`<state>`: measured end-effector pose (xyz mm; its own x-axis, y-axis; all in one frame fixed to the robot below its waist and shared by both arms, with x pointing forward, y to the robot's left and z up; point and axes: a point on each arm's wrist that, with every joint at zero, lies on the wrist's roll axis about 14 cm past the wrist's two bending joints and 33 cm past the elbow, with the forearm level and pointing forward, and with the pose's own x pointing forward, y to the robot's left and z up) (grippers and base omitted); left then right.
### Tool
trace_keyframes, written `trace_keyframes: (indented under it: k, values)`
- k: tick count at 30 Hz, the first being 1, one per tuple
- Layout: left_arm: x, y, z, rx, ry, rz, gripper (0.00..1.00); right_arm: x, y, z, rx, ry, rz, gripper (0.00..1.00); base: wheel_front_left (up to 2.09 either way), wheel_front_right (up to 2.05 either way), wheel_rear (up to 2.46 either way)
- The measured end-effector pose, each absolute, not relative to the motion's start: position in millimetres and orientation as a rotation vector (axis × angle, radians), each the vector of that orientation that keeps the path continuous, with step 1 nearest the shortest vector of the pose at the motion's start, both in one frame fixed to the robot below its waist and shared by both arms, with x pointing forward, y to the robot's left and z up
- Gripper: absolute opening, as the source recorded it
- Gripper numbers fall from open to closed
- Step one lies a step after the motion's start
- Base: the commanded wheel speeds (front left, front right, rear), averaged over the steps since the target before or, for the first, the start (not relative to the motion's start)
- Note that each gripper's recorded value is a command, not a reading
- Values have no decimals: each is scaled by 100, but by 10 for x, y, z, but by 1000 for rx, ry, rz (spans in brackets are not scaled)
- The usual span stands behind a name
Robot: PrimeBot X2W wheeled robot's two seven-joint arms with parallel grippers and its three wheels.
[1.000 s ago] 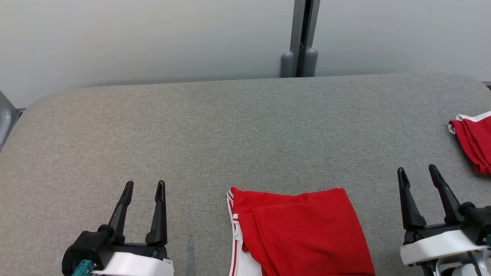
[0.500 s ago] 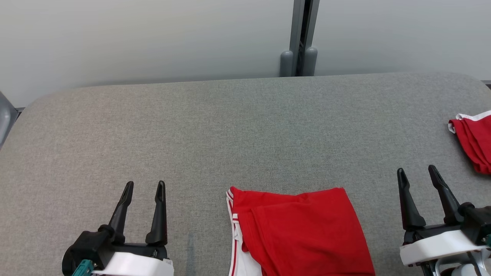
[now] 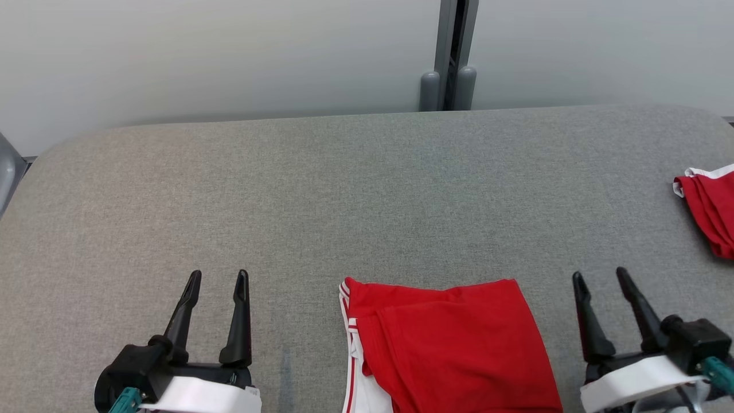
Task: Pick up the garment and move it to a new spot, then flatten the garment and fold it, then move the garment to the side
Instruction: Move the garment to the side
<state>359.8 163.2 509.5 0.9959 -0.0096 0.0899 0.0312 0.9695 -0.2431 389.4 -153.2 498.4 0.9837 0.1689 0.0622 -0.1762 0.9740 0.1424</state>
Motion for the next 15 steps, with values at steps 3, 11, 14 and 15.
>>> trace_keyframes:
  k: [3, 11, 14, 15]
  values:
    - [3603, 1630, 5089, -247, -86, -21, 100, 3821, -1393, 4718, 182, 39, 210, 100, 0, 0, 0]
    - [3612, 1652, 5068, -246, -80, -13, 100, 3588, -1095, 4014, 270, 341, 272, 100, 0, 0, 0]
    - [3615, 1656, 5052, -246, -76, -11, 100, 3615, -1052, 3930, 268, 380, 283, 100, 0, 0, 0]
    - [3619, 1660, 5052, -245, -76, -11, 100, 3632, -1031, 3917, 276, 387, 285, 100, 0, 0, 0]
